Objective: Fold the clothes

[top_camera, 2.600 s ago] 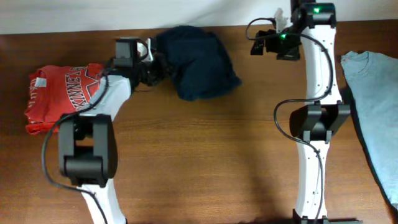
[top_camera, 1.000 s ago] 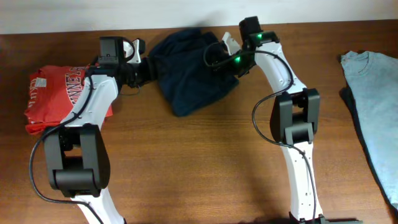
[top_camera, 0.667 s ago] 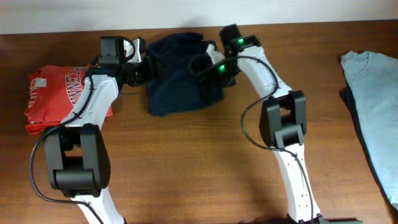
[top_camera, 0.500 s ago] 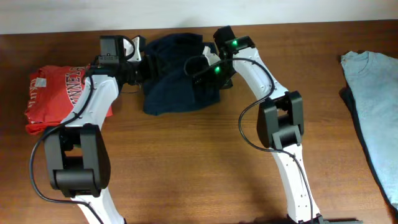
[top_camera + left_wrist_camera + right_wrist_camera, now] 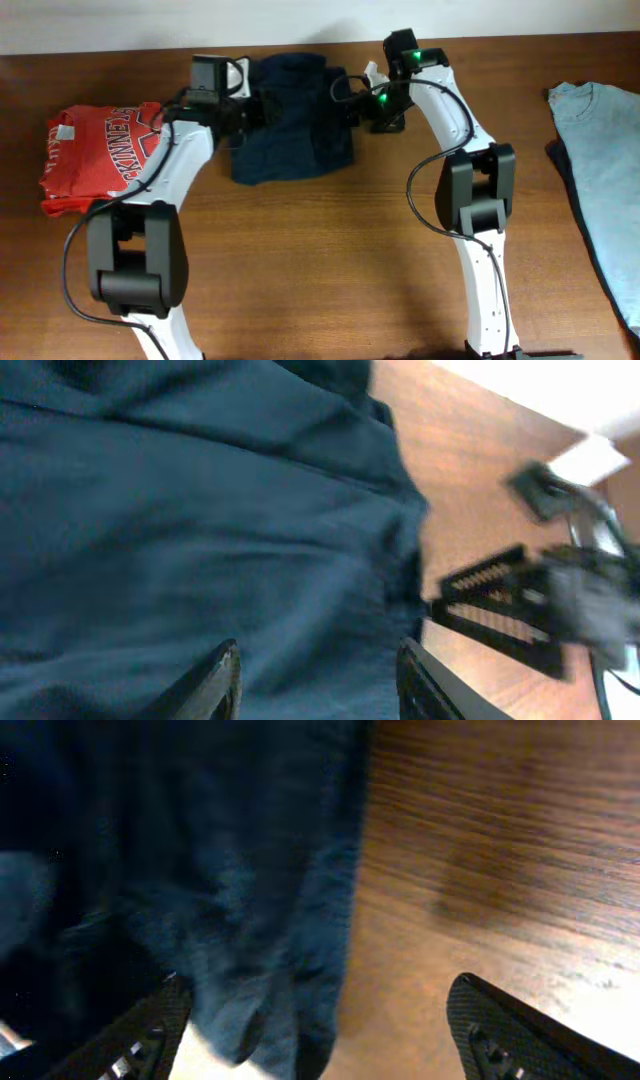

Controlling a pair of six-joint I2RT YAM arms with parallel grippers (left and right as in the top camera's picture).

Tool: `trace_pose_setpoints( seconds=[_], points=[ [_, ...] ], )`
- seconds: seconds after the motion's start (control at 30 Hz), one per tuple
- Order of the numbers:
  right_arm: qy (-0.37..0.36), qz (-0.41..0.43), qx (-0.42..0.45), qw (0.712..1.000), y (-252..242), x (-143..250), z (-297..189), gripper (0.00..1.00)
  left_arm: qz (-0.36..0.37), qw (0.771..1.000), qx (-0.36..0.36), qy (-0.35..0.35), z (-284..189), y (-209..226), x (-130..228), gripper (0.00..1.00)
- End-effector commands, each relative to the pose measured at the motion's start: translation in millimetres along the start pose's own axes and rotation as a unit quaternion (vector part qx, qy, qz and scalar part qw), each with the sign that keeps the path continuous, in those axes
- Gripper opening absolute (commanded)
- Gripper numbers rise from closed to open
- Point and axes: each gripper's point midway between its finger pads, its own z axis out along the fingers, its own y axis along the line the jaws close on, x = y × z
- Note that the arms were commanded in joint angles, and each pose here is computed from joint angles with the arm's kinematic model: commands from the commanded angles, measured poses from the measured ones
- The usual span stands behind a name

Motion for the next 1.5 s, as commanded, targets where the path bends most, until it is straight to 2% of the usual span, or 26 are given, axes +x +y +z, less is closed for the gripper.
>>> trace_pose_setpoints(
  seconds=[0.0,0.3,0.57,0.73,0.93,0.97,1.2,1.27,1.33,1.47],
  points=[
    [-0.03,-0.043,-0.014,0.999,36,-5,-32,0.86,-0.019,0.999,-0.002,-0.038,-30,8,-26,0.5],
    [-0.048,-0.073,-0.026,0.996,58,-12,-28,0.86,-0.052,0.997,-0.012,-0.051,-53,42,-38,0.5],
    [-0.084,-0.126,0.023,0.988,85,-24,-4,0.86,-0.059,0.997,-0.01,-0.05,-56,47,-39,0.5],
    [-0.086,-0.101,0.027,0.991,85,-26,21,0.86,-0.06,0.997,-0.014,-0.045,-57,51,-36,0.5],
    [-0.09,-0.097,0.028,0.991,83,-29,28,0.85,-0.066,0.997,-0.019,-0.046,-61,59,-37,0.5],
    [-0.089,-0.094,0.034,0.991,81,-29,30,0.81,-0.068,0.996,-0.02,-0.047,-62,61,-37,0.5],
    [-0.087,-0.061,0.053,0.993,75,-27,50,0.79,-0.078,0.996,-0.027,-0.042,-66,68,-35,0.51],
    [-0.088,-0.058,0.052,0.993,78,-26,53,0.76,-0.08,0.995,-0.028,-0.042,-67,70,-35,0.51],
    [-0.091,-0.06,0.048,0.993,84,-27,55,0.69,-0.083,0.995,-0.03,-0.042,-68,73,-35,0.51],
    [-0.099,-0.059,0.043,0.992,94,-28,58,0.5,-0.088,0.995,-0.033,-0.036,-68,75,-32,0.5]
  ],
)
